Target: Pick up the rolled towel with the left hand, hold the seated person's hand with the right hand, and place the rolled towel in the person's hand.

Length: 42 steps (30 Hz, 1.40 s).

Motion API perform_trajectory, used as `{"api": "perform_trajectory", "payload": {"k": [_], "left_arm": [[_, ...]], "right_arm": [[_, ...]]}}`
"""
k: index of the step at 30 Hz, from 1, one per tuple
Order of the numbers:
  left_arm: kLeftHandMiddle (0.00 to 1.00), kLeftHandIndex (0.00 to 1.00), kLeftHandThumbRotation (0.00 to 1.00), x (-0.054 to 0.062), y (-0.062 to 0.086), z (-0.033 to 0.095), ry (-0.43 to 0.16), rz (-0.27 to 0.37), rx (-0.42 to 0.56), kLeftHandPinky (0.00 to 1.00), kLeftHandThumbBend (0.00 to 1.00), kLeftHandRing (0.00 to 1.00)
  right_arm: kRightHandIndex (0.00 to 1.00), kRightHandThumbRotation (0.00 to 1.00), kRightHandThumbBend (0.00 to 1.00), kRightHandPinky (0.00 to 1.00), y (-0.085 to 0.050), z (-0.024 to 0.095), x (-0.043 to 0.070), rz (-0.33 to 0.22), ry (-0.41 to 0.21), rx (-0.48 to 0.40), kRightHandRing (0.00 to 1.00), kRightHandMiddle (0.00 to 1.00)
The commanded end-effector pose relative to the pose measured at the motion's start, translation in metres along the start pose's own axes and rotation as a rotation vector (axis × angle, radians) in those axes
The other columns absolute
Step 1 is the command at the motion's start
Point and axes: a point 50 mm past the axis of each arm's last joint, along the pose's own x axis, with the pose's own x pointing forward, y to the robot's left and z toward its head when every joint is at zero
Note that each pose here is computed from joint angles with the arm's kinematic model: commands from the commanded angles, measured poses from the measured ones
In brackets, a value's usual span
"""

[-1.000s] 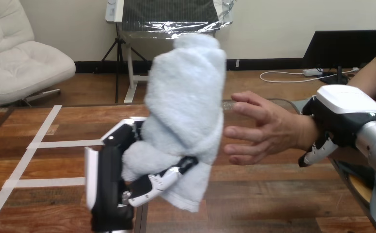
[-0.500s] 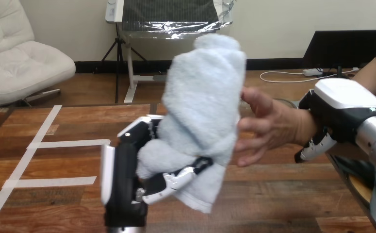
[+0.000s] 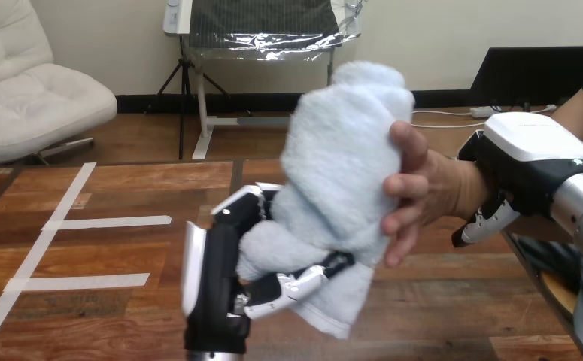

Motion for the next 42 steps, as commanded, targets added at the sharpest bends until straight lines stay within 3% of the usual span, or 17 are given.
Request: {"api": "perform_trajectory", "payload": {"k": [1, 22, 42], "left_arm": [[0.46, 0.52, 0.11, 0.025, -0.03, 0.016, -0.096, -0.004, -0.094, 0.37, 0.66, 0.41], [0.47, 0.52, 0.15, 0.019, -0.057, 0.017, -0.073, -0.094, -0.122, 0.36, 0.65, 0.41], [0.48, 0.52, 0.18, 0.017, -0.062, 0.017, -0.072, -0.115, -0.142, 0.34, 0.64, 0.41]], "right_arm": [[0.38, 0.0, 0.73, 0.17, -0.028, 0.001, -0.005, -0.116, 0.008, -0.016, 0.24, 0.33], [0.38, 0.0, 0.73, 0.17, -0.025, 0.002, -0.006, -0.118, 0.004, -0.014, 0.24, 0.33], [0.38, 0.0, 0.73, 0.17, -0.022, 0.001, -0.005, -0.107, 0.014, -0.008, 0.24, 0.32]]}}
